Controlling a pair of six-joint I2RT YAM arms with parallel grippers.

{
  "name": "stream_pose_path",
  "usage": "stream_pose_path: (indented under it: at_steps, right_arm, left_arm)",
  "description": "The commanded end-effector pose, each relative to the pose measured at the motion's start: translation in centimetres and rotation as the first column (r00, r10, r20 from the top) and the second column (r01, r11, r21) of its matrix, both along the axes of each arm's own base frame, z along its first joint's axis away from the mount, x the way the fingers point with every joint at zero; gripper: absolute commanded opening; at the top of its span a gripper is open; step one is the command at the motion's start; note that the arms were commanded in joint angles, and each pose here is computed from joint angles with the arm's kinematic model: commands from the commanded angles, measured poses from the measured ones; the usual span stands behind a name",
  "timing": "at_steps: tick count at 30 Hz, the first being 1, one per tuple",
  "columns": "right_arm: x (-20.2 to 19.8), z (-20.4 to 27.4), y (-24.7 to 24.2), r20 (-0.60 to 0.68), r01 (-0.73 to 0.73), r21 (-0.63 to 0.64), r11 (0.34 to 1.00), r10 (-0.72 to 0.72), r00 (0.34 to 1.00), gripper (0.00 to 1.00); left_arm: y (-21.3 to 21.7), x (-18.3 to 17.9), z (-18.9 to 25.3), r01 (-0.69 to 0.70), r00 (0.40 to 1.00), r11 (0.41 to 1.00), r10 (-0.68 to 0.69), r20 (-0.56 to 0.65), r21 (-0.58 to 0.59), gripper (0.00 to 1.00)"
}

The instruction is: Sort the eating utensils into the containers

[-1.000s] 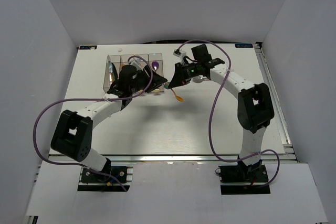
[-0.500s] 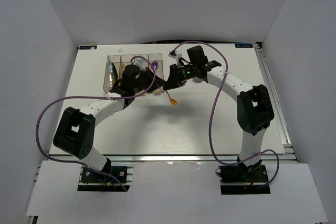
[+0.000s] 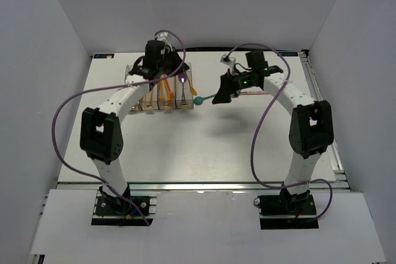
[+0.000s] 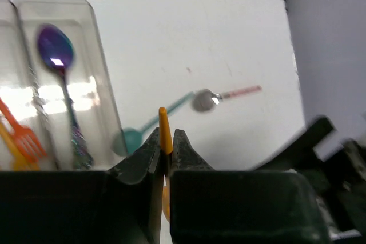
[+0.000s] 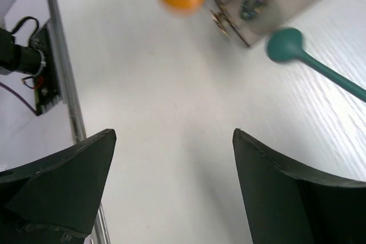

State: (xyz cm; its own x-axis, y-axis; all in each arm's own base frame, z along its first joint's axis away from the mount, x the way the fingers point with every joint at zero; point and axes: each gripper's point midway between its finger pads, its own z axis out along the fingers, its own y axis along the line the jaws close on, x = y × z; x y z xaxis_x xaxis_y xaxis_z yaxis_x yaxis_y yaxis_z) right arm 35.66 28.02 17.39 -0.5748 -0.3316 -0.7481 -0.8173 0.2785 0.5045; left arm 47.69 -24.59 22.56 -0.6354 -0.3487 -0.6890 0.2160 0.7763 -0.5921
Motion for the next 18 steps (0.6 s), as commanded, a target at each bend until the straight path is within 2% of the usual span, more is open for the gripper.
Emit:
stream_pose_path:
  at_steps: [1, 2, 3, 4, 5, 7, 9, 11, 13, 15, 18]
  right_arm:
    - [-0.5, 2.5, -2.8, 0.099, -0.017, 0.031, 0.999, 0.014, 0.995, 0.89]
    - [0.0, 2.5, -3.7, 0.109, 0.002, 0.027, 1.000, -0.005, 0.994, 0.89]
    - [0.1, 2.4, -4.1, 0.116, 0.012, 0.022, 1.000, -0.015, 0.993, 0.89]
    - [0.2, 2.2, -4.9, 0.123, 0.031, 0.013, 0.999, -0.032, 0.992, 0.89]
    - [0.2, 2.1, -5.2, 0.136, 0.032, 0.010, 0.999, -0.033, 0.990, 0.89]
    - [0.6, 2.1, -5.9, 0.162, 0.050, 0.003, 0.999, -0.050, 0.985, 0.89]
    - [0.9, 1.6, -6.4, 0.191, 0.061, -0.021, 0.998, -0.056, 0.980, 0.89]
    - [1.6, 1.6, -6.8, 0.237, 0.067, -0.043, 0.997, -0.055, 0.970, 0.89]
    - [3.3, 1.3, -7.7, 0.344, 0.069, -0.109, 0.992, -0.028, 0.939, 0.89]
    - [5.4, 0.3, -9.0, 0.471, 0.064, -0.206, 0.976, 0.042, 0.881, 0.89]
    - [8.1, -0.3, -10.7, 0.593, 0.075, -0.319, 0.945, 0.138, 0.794, 0.89]
  left_arm:
    - [3.6, 3.2, -0.1, -0.030, 1.000, 0.983, 0.028, 0.011, 0.183, 0.00]
    - [3.8, 4.4, -1.8, -0.031, 0.999, 0.978, 0.035, -0.015, 0.206, 0.00]
    - [4.4, 5.0, -2.2, -0.033, 0.999, 0.971, 0.039, -0.022, 0.238, 0.00]
    - [4.5, 6.2, -0.9, -0.048, 0.999, 0.966, 0.045, 0.020, 0.252, 0.00]
    - [4.6, 7.1, -2.6, -0.044, 0.999, 0.962, 0.046, -0.001, 0.271, 0.00]
    - [4.5, 8.3, -2.0, -0.045, 0.999, 0.955, 0.039, 0.026, 0.293, 0.00]
    - [4.2, 9.1, -3.8, -0.030, 0.999, 0.952, 0.033, -0.004, 0.304, 0.00]
    - [3.9, 9.6, -4.0, -0.018, 1.000, 0.956, 0.021, -0.008, 0.294, 0.00]
    - [3.7, 9.6, -5.3, -0.005, 0.999, 0.956, 0.017, -0.037, 0.292, 0.01]
    - [3.5, 9.3, -6.0, 0.005, 0.998, 0.957, 0.011, -0.054, 0.290, 0.06]
    - [3.3, 8.9, -6.9, 0.017, 0.997, 0.960, 0.006, -0.081, 0.281, 0.23]
